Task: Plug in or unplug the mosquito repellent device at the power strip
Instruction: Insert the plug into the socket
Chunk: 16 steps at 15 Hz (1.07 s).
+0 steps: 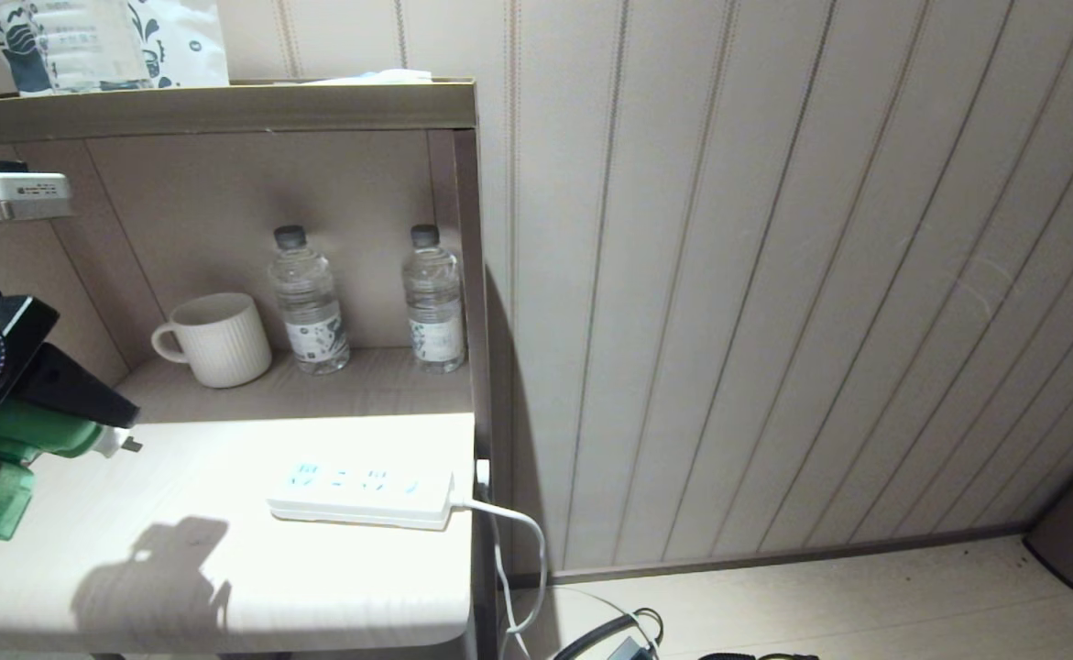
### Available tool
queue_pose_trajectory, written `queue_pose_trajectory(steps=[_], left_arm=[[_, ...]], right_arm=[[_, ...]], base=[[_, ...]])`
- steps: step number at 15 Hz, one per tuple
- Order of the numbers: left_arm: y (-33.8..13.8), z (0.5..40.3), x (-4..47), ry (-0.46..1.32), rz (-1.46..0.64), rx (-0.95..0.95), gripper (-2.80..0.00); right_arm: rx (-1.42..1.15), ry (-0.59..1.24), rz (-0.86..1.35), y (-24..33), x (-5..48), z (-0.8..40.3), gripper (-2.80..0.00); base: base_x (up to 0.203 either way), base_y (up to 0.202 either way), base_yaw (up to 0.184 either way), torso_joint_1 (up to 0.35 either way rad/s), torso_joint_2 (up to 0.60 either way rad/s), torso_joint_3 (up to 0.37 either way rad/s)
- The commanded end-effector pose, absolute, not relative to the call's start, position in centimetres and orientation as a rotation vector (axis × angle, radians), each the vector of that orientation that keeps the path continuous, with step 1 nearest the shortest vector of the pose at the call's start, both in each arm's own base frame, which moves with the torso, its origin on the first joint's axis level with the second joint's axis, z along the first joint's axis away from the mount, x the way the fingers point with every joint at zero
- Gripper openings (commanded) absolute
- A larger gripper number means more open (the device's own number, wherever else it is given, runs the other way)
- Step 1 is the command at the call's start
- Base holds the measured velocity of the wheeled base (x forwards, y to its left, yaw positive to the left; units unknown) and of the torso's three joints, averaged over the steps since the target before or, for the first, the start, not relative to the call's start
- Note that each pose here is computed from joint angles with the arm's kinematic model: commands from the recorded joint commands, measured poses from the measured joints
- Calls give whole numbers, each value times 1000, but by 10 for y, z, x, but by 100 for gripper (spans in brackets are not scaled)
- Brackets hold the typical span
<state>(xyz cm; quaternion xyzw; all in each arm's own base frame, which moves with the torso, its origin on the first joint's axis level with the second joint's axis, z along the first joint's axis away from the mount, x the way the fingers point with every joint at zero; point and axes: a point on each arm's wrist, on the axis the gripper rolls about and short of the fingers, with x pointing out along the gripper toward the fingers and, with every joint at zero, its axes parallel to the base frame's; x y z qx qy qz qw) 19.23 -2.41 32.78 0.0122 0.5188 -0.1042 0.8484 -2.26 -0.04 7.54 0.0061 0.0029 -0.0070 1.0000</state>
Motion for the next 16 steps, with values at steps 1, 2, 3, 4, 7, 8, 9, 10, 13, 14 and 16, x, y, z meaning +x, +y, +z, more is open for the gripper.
queue_pose_trajectory(steps=[1,2,3,4,7,8,9,10,13,14,16], left_arm=[[-29,321,214,1139,-231,38,-280],[-32,320,218,1133,-253,67,-280],[-34,317,223,1136,-269,99,-280],[-38,315,226,1143,-264,137,-280],[-46,312,233,1122,-261,186,-280],[-48,311,236,1118,-268,194,-280],[-48,310,239,1115,-279,208,-280],[-49,307,242,1119,-287,218,-280],[-52,300,252,1143,-293,220,-280],[-54,295,258,1150,-296,225,-280],[-62,291,265,1143,-318,241,-280]], right_arm=[[12,6,-14,0,-23,75,-280],[12,6,-14,0,-23,75,-280],[12,6,-14,0,-23,75,-280],[12,6,-13,0,-23,75,-280],[12,6,-14,0,-23,75,-280],[12,6,-14,0,-23,75,-280],[12,6,-14,0,-23,75,-280],[12,6,-14,0,-23,75,-280],[12,6,-14,0,-23,75,-280],[12,6,-14,0,-23,75,-280],[12,6,-14,0,-23,75,-280]], base=[[0,0,0,0,0,0],[0,0,0,0,0,0],[0,0,0,0,0,0],[0,0,0,0,0,0],[0,0,0,0,0,0],[0,0,0,0,0,0],[0,0,0,0,0,0],[0,0,0,0,0,0],[0,0,0,0,0,0],[0,0,0,0,0,0],[0,0,0,0,0,0]])
